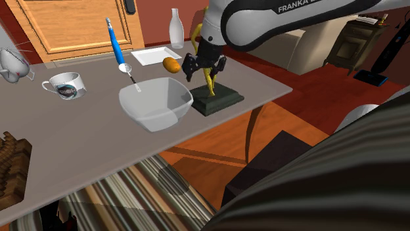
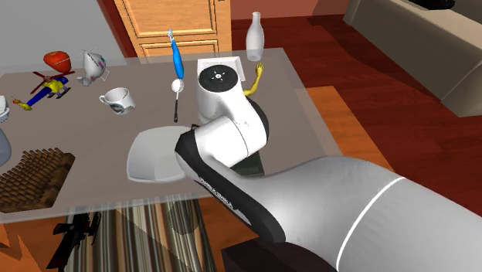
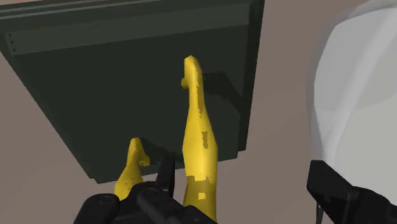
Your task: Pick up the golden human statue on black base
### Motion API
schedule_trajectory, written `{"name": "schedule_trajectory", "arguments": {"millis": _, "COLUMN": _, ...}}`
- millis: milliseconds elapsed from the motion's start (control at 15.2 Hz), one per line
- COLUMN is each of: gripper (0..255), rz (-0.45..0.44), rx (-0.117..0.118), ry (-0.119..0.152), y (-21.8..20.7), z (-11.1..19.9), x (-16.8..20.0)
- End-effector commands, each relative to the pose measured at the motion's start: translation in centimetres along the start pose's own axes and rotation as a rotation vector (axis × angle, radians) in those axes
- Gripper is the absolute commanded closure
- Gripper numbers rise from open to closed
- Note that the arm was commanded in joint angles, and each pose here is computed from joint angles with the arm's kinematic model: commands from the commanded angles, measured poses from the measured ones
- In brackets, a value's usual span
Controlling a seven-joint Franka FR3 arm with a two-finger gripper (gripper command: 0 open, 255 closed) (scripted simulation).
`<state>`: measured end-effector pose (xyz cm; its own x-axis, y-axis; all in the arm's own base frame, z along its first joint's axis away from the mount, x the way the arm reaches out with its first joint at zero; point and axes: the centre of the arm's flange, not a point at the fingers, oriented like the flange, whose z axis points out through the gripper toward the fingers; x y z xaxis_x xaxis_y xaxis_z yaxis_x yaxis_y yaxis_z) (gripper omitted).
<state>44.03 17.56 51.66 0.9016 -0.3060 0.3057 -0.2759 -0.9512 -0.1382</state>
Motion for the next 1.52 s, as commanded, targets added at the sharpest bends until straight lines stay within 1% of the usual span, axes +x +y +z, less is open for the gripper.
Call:
{"name": "schedule_trajectory", "arguments": {"millis": 0, "gripper": 0, "rz": -0.008, "rx": -0.149, "ry": -0.22, "y": 1.6, "z": 4.0, "x": -3.0}}
{"name": "schedule_trajectory", "arguments": {"millis": 66, "gripper": 0, "rz": -0.008, "rx": -0.149, "ry": -0.22, "y": 1.6, "z": 4.0, "x": -3.0}}
{"name": "schedule_trajectory", "arguments": {"millis": 132, "gripper": 255, "rz": -0.006, "rx": -0.143, "ry": -0.224, "y": 2.7, "z": 2.4, "x": -3.9}}
{"name": "schedule_trajectory", "arguments": {"millis": 198, "gripper": 255, "rz": -0.005, "rx": -0.145, "ry": -0.223, "y": 2.0, "z": 2.2, "x": -3.5}}
{"name": "schedule_trajectory", "arguments": {"millis": 264, "gripper": 255, "rz": -0.005, "rx": -0.151, "ry": -0.221, "y": 1.8, "z": 2.0, "x": -4.8}}
{"name": "schedule_trajectory", "arguments": {"millis": 330, "gripper": 255, "rz": -0.005, "rx": -0.158, "ry": -0.215, "y": 0.7, "z": 2.4, "x": -5.4}}
{"name": "schedule_trajectory", "arguments": {"millis": 396, "gripper": 255, "rz": -0.005, "rx": -0.159, "ry": -0.215, "y": 1.0, "z": 2.1, "x": -6.2}}
{"name": "schedule_trajectory", "arguments": {"millis": 462, "gripper": 255, "rz": -0.004, "rx": -0.158, "ry": -0.214, "y": 1.5, "z": 2.5, "x": -6.6}}
{"name": "schedule_trajectory", "arguments": {"millis": 528, "gripper": 255, "rz": -0.004, "rx": -0.161, "ry": -0.214, "y": 0.9, "z": 2.4, "x": -7.3}}
{"name": "schedule_trajectory", "arguments": {"millis": 594, "gripper": 255, "rz": -0.004, "rx": -0.155, "ry": -0.217, "y": 1.8, "z": 1.8, "x": -7.0}}
{"name": "schedule_trajectory", "arguments": {"millis": 660, "gripper": 255, "rz": -0.005, "rx": -0.154, "ry": -0.218, "y": 1.7, "z": 1.0, "x": -6.6}}
{"name": "schedule_trajectory", "arguments": {"millis": 726, "gripper": 255, "rz": -0.008, "rx": -0.149, "ry": -0.22, "y": 1.6, "z": 4.0, "x": -3.0}}
{"name": "schedule_trajectory", "arguments": {"millis": 1452, "gripper": 255, "rz": -0.008, "rx": -0.149, "ry": -0.22, "y": 0.8, "z": -1.5, "x": -1.2}}
